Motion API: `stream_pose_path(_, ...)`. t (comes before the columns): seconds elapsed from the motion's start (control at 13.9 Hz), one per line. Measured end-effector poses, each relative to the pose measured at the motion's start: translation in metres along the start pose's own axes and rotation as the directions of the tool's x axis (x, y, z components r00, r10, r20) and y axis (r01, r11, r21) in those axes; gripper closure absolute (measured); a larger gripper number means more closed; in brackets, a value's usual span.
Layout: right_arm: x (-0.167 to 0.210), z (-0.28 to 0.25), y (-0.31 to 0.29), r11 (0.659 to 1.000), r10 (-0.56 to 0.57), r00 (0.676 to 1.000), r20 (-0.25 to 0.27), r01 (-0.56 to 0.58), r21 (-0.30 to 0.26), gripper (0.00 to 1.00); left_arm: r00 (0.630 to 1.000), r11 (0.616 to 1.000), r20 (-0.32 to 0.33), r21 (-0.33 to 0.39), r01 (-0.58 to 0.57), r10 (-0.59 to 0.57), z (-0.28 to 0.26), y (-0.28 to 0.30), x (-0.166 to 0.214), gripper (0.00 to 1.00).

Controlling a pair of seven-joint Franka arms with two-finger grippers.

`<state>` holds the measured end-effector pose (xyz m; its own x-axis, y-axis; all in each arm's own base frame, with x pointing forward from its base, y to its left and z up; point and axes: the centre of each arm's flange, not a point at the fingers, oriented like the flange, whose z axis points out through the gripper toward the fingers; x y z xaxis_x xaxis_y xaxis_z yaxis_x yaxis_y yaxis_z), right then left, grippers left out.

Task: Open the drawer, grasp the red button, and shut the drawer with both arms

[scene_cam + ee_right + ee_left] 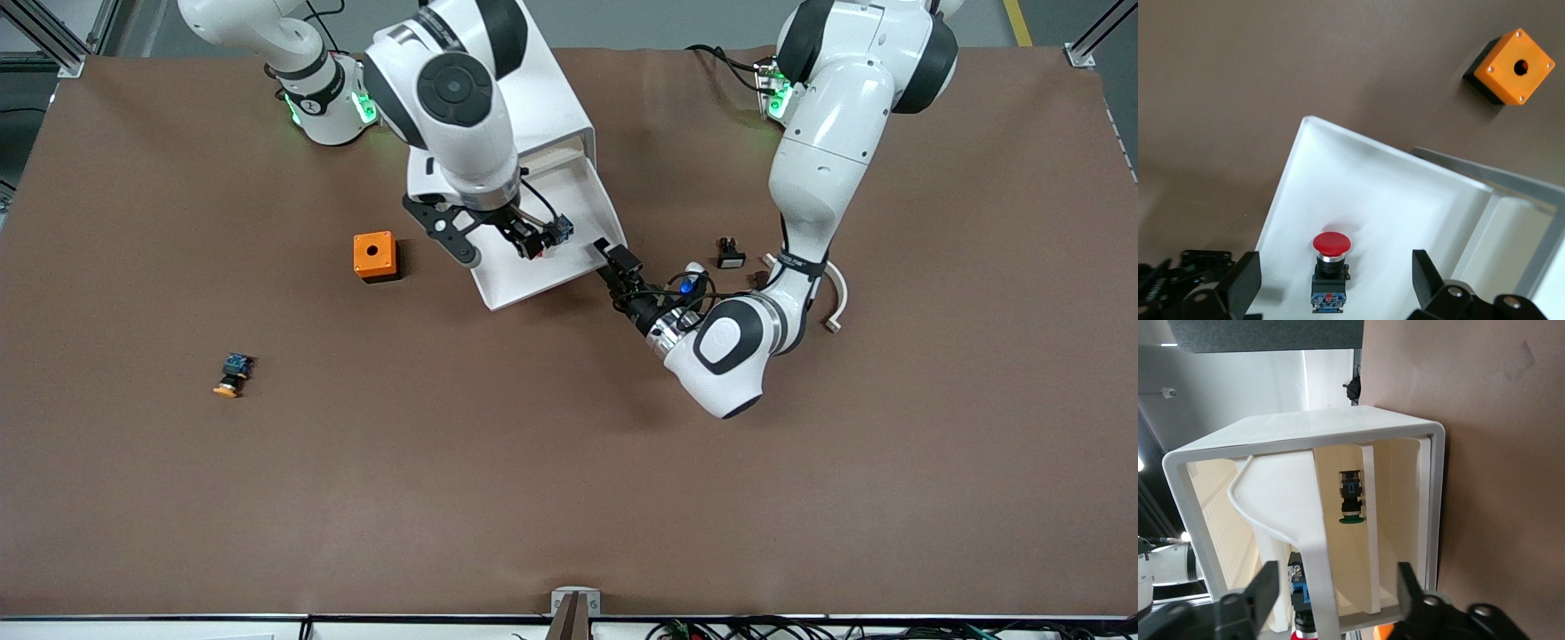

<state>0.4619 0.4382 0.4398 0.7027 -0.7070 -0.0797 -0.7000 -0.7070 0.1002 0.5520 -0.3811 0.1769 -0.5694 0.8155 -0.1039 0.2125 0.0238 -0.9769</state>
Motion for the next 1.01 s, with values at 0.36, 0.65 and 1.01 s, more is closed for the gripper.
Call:
stream_pose_path(0.36, -0.038, 0.028, -0.003, 1.0, 0.02, 1.0, -0.009, -0.02, 0.002, 0.0, 0.976, 0.976, 0.023, -0.039, -0.215, 0.216, -0.026, -0.02, -0.01, 0.0)
stream_pose_path(0.65, -0.05, 0.05, -0.015, 0.999, 0.038, 0.999, -0.015, -0.038, 0.024, 0.0, 0.906, 0.905, 0.04, -0.09, -0.416, 0.421, -0.06, -0.032, -0.006, 0.0)
stream_pose_path(1.01, -0.072, 0.083, -0.024, 1.0, 0.023, 0.999, -0.025, -0.023, 0.016, 0.0, 0.698, 0.67, -0.111, -0.21, -0.712, 0.707, -0.102, -0.041, -0.002, 0.0)
